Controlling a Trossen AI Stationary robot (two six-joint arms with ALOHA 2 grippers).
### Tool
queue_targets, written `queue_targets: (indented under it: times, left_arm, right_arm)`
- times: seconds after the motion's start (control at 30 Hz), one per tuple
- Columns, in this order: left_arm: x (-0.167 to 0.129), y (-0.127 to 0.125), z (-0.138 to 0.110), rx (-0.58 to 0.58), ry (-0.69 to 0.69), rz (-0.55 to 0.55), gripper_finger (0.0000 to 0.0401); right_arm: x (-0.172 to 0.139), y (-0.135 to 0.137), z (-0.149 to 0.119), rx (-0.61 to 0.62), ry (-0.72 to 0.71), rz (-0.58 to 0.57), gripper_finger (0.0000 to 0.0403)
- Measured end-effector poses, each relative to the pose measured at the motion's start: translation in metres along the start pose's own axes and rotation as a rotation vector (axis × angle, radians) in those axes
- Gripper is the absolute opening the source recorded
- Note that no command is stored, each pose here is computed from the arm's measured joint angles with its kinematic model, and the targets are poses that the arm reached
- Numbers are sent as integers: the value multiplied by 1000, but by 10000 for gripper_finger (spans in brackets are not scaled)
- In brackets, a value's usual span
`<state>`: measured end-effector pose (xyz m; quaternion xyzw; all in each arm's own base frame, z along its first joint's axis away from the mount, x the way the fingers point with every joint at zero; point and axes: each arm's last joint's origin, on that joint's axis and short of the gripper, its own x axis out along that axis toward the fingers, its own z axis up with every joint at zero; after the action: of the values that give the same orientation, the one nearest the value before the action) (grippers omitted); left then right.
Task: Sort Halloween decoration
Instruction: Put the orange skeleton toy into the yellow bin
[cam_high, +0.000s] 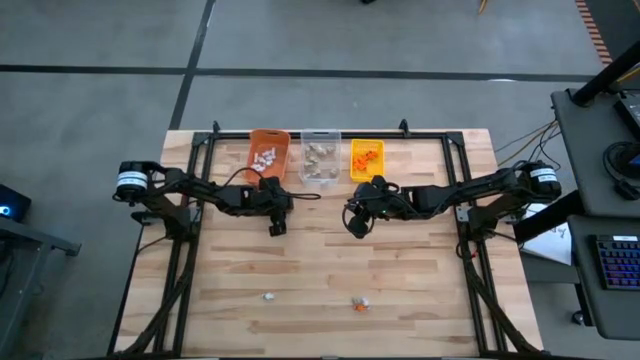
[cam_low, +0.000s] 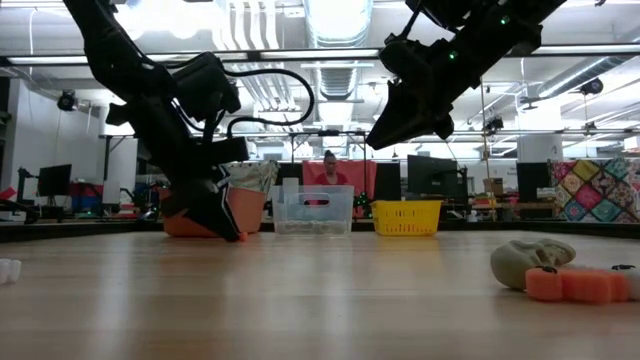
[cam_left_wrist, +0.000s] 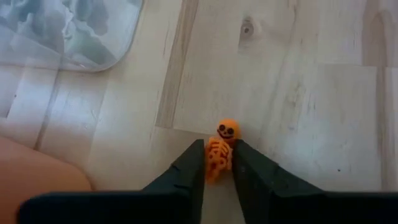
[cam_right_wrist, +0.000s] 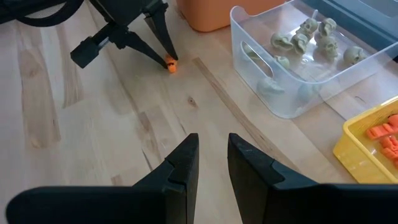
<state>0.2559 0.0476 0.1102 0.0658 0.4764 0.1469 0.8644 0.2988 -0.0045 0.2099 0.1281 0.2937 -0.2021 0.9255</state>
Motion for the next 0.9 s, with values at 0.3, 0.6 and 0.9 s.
queue_targets:
  times: [0.3, 0.6, 0.9]
  left_arm:
    - [-7, 0, 4, -38, -40, -37, 6]
    - [-29, -8, 34, -154, -412, -347, 1]
    - [-45, -13, 49, -146, -545, -408, 0]
  right_arm:
    - [0, 0, 0, 0, 0, 0, 75]
    - [0, 9, 4, -93, -66, 49, 75]
    - [-2, 32, 4, -225, -167, 132, 75]
